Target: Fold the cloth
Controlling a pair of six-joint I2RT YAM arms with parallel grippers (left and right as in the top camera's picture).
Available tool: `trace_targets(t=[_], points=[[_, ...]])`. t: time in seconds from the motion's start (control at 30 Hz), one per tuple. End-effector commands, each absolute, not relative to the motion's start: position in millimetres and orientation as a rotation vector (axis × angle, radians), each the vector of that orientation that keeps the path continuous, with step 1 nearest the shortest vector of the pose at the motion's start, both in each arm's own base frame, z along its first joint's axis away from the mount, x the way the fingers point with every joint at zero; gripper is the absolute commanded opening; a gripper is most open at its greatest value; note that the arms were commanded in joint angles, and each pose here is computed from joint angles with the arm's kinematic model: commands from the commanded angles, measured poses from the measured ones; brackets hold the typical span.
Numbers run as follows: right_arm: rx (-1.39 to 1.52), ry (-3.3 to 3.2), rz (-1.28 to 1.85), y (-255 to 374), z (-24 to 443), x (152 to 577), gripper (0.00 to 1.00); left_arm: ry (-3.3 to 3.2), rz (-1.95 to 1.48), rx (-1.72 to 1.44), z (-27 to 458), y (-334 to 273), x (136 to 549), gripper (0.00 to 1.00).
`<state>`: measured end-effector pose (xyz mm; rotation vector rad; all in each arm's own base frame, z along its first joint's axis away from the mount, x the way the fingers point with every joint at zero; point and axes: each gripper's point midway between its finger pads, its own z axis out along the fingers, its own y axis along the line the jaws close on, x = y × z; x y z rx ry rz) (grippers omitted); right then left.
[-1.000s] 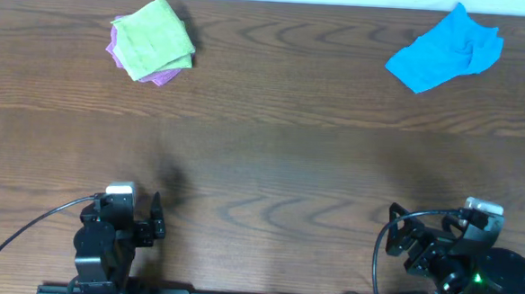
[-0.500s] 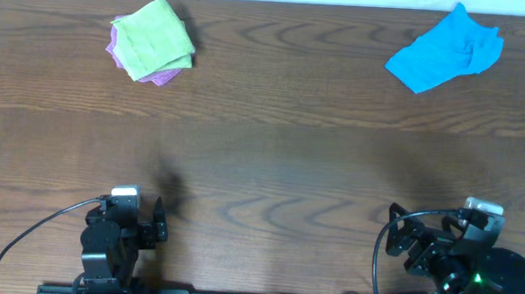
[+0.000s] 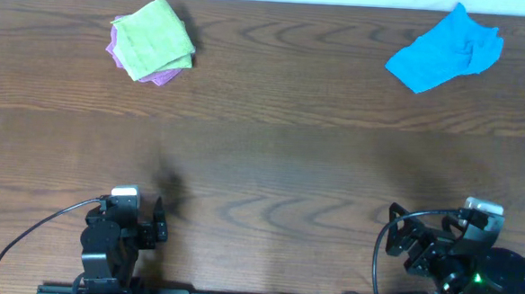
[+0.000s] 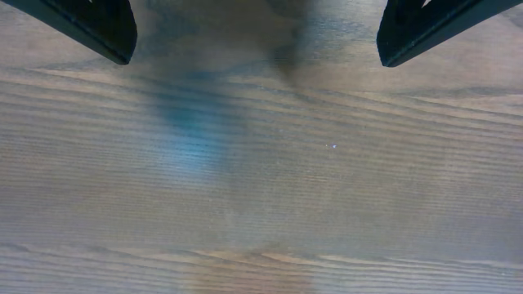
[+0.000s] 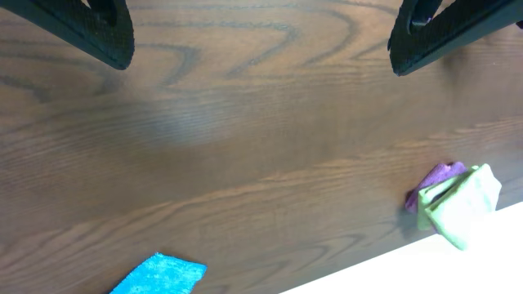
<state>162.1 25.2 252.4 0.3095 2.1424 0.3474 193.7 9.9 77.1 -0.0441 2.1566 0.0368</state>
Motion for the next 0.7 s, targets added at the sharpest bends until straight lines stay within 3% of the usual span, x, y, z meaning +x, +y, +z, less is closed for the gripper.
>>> trace_targets(t=[0.0,0.2,0.4,0.67], points=[[0.334,2.145,0.347,23,251,160,0.99,2.158,0.044,-0.035,75,10,194,0.95],[0.405,2.177,0.302,16,224,167,0.99,2.158,0.044,-0.035,75,10,194,0.95],[0.22,2.111,0.235,19,184,189,0.99,2.158,0.044,-0.035,75,10,194,0.95],[0.167,2.088,0.12,7,140,183,0.99,2.158,0.045,-0.036,75,10,194,0.95]])
